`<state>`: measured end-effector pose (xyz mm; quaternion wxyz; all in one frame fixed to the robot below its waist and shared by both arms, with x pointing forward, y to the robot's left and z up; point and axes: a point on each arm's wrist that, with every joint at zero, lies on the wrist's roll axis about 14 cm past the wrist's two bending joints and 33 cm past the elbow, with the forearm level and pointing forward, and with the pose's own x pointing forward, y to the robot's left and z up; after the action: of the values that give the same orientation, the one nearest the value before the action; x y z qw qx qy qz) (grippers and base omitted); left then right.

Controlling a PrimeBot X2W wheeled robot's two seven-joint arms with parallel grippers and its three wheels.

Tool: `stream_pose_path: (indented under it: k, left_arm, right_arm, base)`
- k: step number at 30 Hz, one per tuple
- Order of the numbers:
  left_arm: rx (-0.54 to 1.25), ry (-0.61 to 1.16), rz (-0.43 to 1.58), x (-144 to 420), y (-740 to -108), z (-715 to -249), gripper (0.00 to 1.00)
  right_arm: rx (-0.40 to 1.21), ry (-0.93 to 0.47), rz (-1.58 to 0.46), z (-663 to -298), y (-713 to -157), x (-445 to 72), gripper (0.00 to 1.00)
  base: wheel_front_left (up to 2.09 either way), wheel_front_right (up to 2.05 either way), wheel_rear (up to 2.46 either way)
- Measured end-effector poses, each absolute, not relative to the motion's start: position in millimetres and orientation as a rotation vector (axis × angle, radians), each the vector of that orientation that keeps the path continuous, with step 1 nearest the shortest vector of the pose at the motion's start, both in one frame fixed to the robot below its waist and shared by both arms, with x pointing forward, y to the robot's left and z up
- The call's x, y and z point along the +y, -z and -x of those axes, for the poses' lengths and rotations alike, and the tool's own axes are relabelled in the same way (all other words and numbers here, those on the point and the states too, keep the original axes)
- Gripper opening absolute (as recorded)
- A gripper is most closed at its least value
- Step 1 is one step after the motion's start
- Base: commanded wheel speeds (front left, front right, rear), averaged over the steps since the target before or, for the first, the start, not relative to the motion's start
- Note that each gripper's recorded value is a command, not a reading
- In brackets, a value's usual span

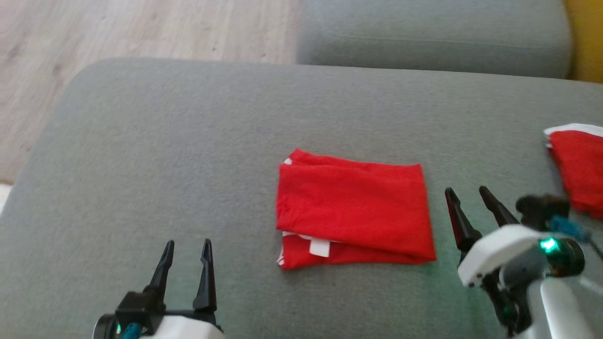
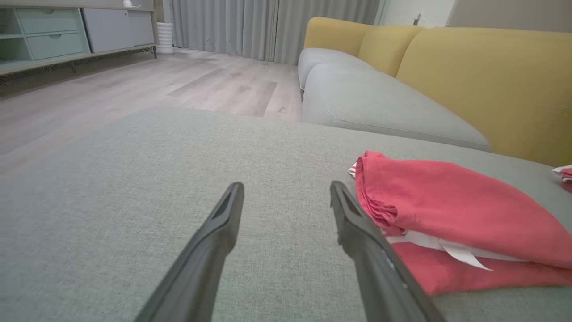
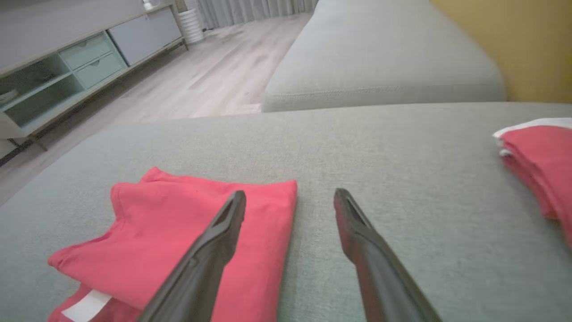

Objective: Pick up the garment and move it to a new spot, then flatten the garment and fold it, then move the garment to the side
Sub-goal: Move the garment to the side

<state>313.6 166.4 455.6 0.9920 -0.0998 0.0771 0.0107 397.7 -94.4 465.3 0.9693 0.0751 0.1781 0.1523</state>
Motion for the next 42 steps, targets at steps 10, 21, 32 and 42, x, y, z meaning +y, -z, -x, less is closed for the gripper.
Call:
stream_pose_path:
  k: [10, 21, 32, 42]
  left_arm:
    - [0.182, -0.108, 0.204, 188, -446, -301, 1.0]
    - [0.192, -0.155, 0.212, 196, -441, -294, 1.0]
    - [0.193, -0.091, 0.198, 183, -442, -309, 1.0]
    - [0.147, 0.138, 0.193, 120, -457, -357, 1.0]
  right_arm:
    - [0.665, -0.358, -0.108, -407, -411, -73, 1.0]
    - [0.837, -0.389, -0.121, -408, -374, -55, 0.73]
    - [0.723, -0.371, -0.158, -422, -380, -56, 0.0]
    - [0.521, -0.153, -0.135, -447, -426, -149, 0.0]
  base:
    - [0.0, 0.0, 0.0]
    - [0.0, 0.0, 0.0]
    - [0.0, 0.0, 0.0]
    - [0.0, 0.0, 0.0]
